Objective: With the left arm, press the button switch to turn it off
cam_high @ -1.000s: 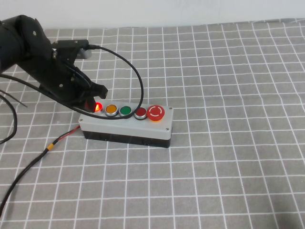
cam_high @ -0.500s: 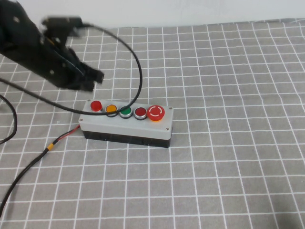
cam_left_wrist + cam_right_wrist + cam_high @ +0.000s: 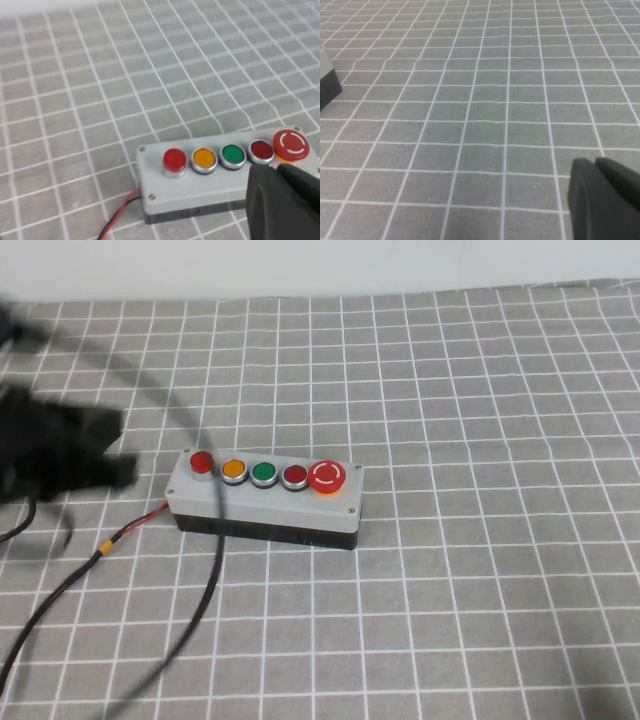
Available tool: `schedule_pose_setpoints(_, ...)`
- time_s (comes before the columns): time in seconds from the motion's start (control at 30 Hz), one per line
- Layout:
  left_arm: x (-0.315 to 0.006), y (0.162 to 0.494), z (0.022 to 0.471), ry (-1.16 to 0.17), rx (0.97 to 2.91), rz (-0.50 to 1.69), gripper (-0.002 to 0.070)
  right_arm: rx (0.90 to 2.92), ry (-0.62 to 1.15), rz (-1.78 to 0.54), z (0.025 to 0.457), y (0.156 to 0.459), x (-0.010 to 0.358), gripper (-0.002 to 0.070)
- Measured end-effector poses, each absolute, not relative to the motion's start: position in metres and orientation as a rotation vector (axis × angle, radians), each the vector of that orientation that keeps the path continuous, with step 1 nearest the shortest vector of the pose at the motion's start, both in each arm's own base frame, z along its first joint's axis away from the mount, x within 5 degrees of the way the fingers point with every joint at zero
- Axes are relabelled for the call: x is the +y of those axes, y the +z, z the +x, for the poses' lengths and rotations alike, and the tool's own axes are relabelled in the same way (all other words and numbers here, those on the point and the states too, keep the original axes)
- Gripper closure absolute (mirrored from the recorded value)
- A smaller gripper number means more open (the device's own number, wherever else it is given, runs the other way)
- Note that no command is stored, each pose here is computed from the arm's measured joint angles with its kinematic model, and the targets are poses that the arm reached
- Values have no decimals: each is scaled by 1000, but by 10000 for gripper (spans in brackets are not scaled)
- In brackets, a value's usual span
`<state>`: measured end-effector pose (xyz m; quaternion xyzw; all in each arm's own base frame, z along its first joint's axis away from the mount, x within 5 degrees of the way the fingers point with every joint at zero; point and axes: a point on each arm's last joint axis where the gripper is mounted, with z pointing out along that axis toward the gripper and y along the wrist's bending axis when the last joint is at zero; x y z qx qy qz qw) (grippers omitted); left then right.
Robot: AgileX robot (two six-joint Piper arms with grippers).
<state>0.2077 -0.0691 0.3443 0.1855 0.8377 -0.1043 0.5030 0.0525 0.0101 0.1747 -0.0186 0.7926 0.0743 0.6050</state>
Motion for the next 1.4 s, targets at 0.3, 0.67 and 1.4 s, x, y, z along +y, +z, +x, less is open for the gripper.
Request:
schedule_pose_setpoints(0.3,-39,302,119,-260,1777,290,678,1834,172,-43,53,175,10,694)
schedule_pose_setpoints(0.67,-23,254,76,-268,1611,181,678,1834,172,-43,53,175,10,694)
schedule_pose_setpoints(1.4,-13,213,63,-100,1539,225,678,1834,172,-43,53,175,10,694)
